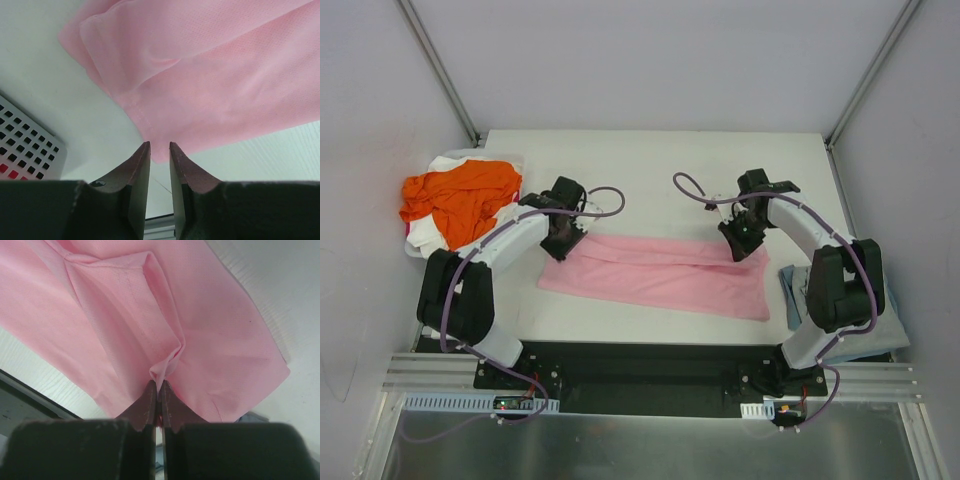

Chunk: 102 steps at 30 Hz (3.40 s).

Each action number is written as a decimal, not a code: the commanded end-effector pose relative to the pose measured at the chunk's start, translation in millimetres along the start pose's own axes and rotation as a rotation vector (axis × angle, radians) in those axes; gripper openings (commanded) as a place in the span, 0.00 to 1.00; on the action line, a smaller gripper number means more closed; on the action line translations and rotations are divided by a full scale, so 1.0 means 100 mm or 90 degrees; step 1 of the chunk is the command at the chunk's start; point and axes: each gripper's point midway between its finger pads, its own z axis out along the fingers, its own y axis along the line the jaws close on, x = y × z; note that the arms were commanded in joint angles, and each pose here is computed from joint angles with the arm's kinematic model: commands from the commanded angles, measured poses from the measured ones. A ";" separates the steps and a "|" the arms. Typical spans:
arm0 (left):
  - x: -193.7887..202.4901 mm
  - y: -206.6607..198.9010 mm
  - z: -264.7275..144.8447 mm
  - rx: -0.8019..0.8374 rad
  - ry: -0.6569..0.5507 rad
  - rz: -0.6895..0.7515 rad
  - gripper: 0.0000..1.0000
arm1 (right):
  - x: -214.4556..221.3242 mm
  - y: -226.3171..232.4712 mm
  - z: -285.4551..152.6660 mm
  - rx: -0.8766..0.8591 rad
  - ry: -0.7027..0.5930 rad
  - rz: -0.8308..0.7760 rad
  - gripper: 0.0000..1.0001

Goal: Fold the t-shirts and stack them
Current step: Fold the tshirt

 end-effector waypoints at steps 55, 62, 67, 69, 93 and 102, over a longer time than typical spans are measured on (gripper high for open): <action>-0.68 0.48 0.35 0.035 -0.063 -0.043 0.45 | -0.01 0.04 -0.05 -0.004 -0.009 -0.014 0.01; -0.63 0.42 0.28 0.042 -0.071 -0.051 0.44 | -0.02 0.04 -0.04 -0.004 -0.008 -0.013 0.01; -0.56 0.36 0.28 0.052 -0.067 -0.055 0.44 | -0.02 0.03 -0.02 -0.005 -0.007 -0.012 0.01; -0.55 0.35 0.31 0.054 -0.063 -0.055 0.44 | -0.04 0.03 -0.03 -0.005 -0.010 -0.012 0.01; -0.54 0.33 0.28 0.055 -0.071 -0.059 0.00 | 0.00 0.03 -0.04 -0.002 -0.005 -0.012 0.01; -0.38 0.22 -0.08 0.024 -0.117 -0.038 0.00 | 0.06 0.07 -0.08 0.001 -0.005 -0.012 0.01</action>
